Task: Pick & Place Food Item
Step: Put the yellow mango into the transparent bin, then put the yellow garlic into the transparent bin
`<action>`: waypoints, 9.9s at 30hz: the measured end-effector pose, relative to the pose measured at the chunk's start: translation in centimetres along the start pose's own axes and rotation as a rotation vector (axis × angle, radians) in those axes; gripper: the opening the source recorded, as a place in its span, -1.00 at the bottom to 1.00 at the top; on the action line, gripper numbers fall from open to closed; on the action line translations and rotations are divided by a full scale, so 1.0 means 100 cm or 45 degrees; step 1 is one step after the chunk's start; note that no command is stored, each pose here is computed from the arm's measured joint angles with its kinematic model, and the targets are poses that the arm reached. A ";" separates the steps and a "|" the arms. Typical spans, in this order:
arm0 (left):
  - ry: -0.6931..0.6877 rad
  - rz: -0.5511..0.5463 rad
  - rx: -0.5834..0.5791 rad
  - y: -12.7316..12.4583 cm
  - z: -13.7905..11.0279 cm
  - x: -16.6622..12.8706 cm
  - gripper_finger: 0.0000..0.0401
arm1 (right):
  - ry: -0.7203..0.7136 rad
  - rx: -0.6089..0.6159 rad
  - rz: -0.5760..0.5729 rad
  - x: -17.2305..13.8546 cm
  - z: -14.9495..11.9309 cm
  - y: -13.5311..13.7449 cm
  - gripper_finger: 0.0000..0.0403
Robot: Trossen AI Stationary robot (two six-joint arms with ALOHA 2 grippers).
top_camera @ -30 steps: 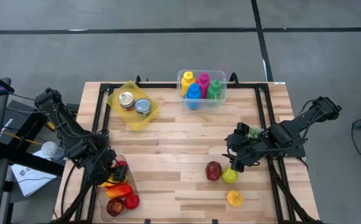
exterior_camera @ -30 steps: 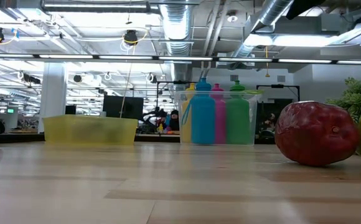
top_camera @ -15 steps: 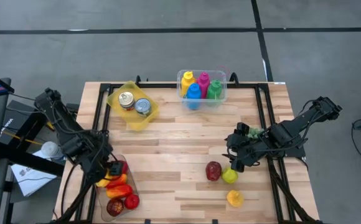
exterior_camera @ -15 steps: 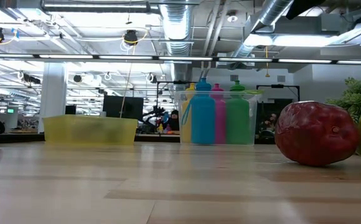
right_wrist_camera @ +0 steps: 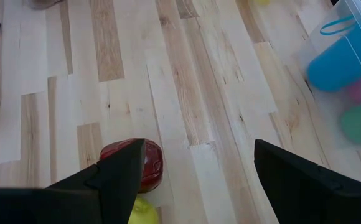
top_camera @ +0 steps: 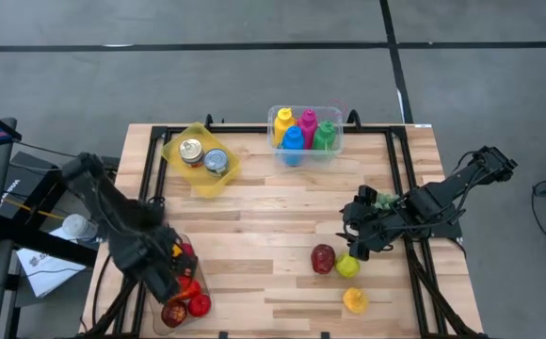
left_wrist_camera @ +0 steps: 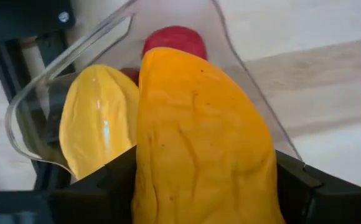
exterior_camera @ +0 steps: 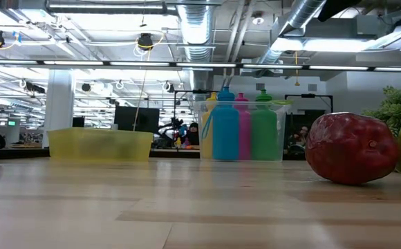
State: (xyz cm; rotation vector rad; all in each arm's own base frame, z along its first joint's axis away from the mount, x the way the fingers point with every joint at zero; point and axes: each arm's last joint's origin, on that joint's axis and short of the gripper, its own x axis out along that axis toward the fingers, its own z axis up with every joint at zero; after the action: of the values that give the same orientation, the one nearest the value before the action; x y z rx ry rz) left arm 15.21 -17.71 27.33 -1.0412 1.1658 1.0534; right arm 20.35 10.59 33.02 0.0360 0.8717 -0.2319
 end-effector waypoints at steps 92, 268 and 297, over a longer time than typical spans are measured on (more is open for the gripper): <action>0.034 -0.248 -0.069 -0.010 -0.008 0.018 0.98 | -0.002 -0.006 0.001 0.000 0.000 0.000 0.45; -0.721 -1.370 0.900 -0.127 0.127 -0.002 0.82 | -0.308 -0.217 0.388 0.041 0.050 0.026 -0.97; -0.871 -1.361 1.404 -0.161 0.142 0.003 0.76 | -0.309 -0.226 0.354 0.046 0.054 0.018 -0.97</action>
State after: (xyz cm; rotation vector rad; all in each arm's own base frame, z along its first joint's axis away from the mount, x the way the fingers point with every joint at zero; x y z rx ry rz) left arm 33.58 -6.92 29.58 -0.2237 0.3321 -0.1733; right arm 27.66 10.79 32.93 -0.0361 0.6338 0.1005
